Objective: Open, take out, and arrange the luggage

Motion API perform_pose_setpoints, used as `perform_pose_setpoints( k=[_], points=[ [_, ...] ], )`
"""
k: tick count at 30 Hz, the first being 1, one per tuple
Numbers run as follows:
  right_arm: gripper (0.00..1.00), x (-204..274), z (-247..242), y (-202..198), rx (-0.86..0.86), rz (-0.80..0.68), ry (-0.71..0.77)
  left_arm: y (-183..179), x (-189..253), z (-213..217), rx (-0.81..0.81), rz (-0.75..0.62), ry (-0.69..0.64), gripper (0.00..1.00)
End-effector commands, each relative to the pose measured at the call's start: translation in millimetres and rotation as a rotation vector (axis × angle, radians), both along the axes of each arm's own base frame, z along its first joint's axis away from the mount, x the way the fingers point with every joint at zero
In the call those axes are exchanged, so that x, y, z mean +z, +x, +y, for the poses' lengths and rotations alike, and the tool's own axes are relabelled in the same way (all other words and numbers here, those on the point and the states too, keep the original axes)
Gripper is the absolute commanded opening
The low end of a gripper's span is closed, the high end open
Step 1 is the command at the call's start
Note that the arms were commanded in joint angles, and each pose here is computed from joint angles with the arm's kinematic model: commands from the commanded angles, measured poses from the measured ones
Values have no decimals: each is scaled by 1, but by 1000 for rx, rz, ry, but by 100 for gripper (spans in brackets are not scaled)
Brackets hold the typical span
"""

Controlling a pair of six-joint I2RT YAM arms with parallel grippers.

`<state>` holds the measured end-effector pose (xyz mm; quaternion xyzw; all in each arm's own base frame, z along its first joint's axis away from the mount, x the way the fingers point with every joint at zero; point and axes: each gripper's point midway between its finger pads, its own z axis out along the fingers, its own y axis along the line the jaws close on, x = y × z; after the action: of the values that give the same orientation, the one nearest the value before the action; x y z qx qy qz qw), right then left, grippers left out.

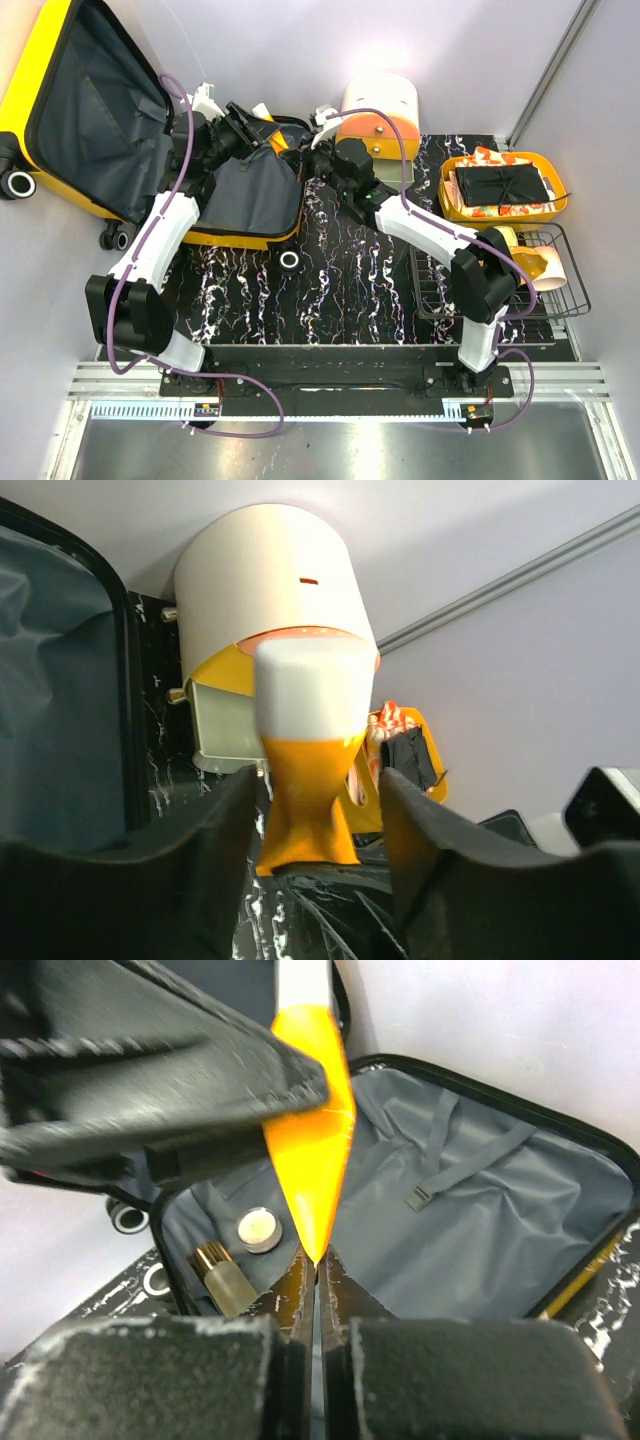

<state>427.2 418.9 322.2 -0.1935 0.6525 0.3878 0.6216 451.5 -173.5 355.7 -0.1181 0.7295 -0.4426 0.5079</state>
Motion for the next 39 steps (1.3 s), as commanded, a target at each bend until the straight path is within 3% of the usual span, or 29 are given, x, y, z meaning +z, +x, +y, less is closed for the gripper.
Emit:
perform_pose_setpoints(
  k=[1, 2, 6, 14, 20, 31, 32, 35, 36, 39],
  points=[
    [0, 37, -36, 7, -58, -107, 14, -9, 21, 1, -29, -65, -7, 67],
    [0, 25, -40, 6, -37, -91, -22, -10, 20, 3, -36, -78, 17, 79],
    [0, 12, -81, 6, 21, -105, -154, -13, 16, 21, -48, -109, 97, 95],
    [0, -64, -198, 29, 147, -21, -553, -25, -23, 43, -35, -30, 191, 99],
    [0, -114, -233, 55, 164, -91, -815, -24, -26, 46, -33, -29, 183, 99],
    [0, -146, -241, 101, 132, -54, -920, -25, -31, 56, -15, -11, 189, 99],
    [3, -150, -241, 103, 132, -48, -923, -25, -34, 57, -14, -3, 189, 99],
    [27, -150, -243, 107, 121, -58, -944, -26, -36, 59, -13, 2, 190, 99],
    [51, -149, -245, 110, 109, -61, -949, -26, -35, 59, -13, 1, 190, 99],
    [65, -139, -247, 109, 87, -65, -948, -26, -35, 59, -14, -1, 189, 99]
  ],
)
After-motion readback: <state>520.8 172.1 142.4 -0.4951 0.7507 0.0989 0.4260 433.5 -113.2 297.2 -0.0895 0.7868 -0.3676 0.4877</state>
